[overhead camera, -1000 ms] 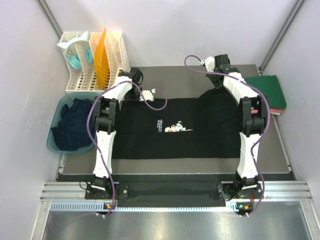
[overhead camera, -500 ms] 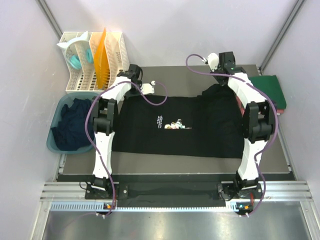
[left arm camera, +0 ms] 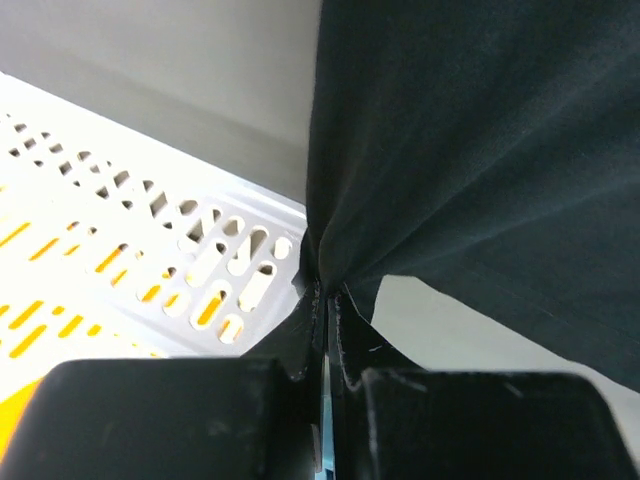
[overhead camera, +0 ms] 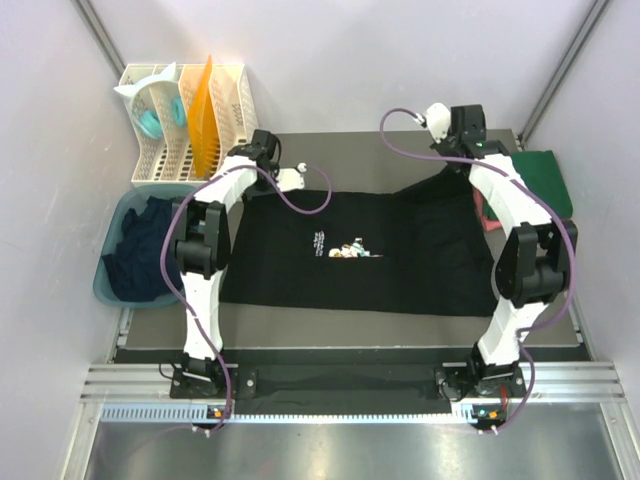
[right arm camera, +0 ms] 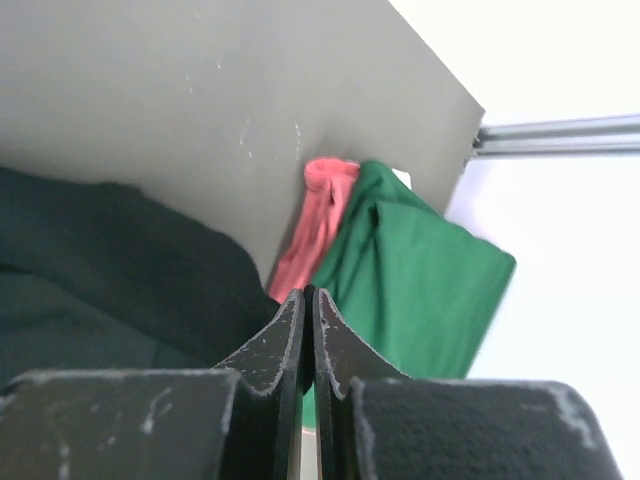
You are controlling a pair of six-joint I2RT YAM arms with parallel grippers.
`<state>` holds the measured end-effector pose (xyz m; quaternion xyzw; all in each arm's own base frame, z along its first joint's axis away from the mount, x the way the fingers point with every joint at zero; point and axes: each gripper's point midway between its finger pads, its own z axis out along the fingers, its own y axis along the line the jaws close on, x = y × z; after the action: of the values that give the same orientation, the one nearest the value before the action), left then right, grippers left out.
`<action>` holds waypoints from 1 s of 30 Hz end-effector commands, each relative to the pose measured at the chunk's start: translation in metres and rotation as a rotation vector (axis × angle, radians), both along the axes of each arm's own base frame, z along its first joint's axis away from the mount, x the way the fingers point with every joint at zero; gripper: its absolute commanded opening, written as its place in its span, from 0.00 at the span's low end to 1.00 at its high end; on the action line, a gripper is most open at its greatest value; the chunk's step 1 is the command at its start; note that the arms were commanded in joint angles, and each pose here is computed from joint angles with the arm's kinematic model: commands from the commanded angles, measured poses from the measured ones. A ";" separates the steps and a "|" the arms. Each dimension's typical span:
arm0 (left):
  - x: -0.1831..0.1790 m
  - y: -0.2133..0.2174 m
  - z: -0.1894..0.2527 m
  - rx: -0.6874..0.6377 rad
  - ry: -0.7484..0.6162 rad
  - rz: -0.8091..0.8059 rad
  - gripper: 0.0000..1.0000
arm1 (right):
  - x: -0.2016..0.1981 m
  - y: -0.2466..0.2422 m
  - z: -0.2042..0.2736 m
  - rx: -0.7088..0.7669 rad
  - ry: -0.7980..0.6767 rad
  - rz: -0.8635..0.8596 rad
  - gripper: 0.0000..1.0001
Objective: Fold and stack the t-shirts
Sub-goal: Fold the other side of the tshirt into a rectangle
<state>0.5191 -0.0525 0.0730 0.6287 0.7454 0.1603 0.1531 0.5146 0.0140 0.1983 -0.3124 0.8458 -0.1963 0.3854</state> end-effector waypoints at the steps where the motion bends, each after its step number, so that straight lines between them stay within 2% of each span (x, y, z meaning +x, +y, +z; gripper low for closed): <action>1: -0.008 0.014 0.036 0.014 -0.065 0.055 0.00 | -0.019 -0.012 0.047 -0.022 -0.091 0.026 0.00; 8: -0.027 0.019 0.036 0.019 -0.038 0.066 0.00 | -0.060 -0.045 0.010 -0.069 0.014 0.007 0.00; 16: -0.050 0.024 0.039 0.026 -0.026 0.059 0.00 | -0.107 -0.051 -0.034 -0.102 0.125 0.045 0.00; 30: -0.097 0.029 0.028 0.013 0.045 0.045 0.00 | -0.155 -0.062 -0.047 -0.164 0.192 0.101 0.00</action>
<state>0.4319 -0.0310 0.0830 0.6232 0.7594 0.1458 0.1167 0.3665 -0.0392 0.1371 -0.3959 0.8521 -0.2016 0.2767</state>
